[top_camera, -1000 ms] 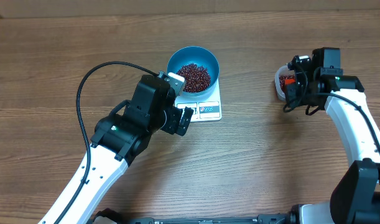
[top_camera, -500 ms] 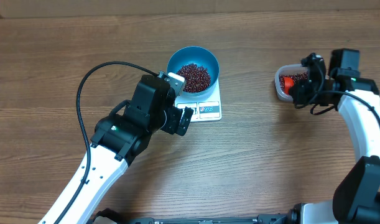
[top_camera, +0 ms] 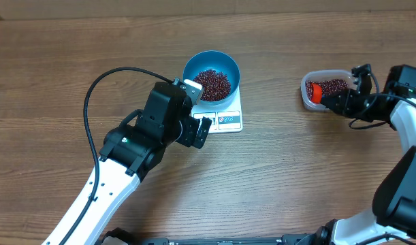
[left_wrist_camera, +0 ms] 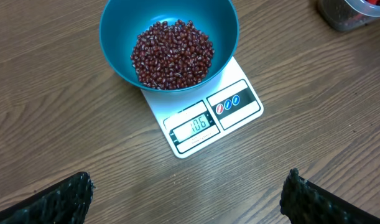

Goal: Scoop item into bowl and weigh 150g on scale
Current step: 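Scoop more beans from the tub with the right gripper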

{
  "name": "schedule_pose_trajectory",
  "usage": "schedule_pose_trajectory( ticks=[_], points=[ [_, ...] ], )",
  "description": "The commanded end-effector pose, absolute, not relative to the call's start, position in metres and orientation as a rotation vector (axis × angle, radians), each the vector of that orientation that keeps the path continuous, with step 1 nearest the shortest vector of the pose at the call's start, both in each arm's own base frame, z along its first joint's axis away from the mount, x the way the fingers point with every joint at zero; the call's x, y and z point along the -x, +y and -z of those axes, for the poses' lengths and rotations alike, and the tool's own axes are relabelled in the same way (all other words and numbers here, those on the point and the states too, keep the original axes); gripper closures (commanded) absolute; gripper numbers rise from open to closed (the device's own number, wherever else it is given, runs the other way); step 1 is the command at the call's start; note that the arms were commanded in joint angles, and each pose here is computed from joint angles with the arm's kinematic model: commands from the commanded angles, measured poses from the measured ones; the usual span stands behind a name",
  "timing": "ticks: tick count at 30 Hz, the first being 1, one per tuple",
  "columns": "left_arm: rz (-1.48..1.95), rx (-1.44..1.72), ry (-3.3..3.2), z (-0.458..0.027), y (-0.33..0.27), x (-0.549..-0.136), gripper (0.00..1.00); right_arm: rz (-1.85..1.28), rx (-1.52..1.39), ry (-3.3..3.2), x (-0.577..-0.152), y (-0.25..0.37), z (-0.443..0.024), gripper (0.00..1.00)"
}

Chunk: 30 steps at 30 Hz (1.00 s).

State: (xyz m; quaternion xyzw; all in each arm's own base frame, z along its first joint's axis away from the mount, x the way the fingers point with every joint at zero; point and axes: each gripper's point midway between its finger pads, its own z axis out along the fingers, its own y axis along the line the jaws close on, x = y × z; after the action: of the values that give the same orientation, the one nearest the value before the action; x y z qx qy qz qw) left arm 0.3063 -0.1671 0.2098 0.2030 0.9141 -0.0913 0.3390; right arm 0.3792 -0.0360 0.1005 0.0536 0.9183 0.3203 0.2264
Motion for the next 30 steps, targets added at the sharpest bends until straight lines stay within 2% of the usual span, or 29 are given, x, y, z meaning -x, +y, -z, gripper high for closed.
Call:
schedule_pose_trajectory(
  ticks=[1, 13, 30],
  points=[
    [0.247, -0.539, 2.391, -0.205, -0.168, -0.305, 0.0, -1.033, -0.187, 2.482, -0.378, -0.03, -0.1, 0.96],
    [0.247, -0.539, 2.391, -0.205, -0.168, -0.305, 0.0, -1.022, -0.304, 2.419, -0.374, -0.066, -0.104, 0.97],
    [0.247, -0.539, 2.391, -0.205, -0.168, -0.305, 0.0, -1.139, -0.34, 2.258, -0.374, -0.082, -0.127, 0.96]
  ],
)
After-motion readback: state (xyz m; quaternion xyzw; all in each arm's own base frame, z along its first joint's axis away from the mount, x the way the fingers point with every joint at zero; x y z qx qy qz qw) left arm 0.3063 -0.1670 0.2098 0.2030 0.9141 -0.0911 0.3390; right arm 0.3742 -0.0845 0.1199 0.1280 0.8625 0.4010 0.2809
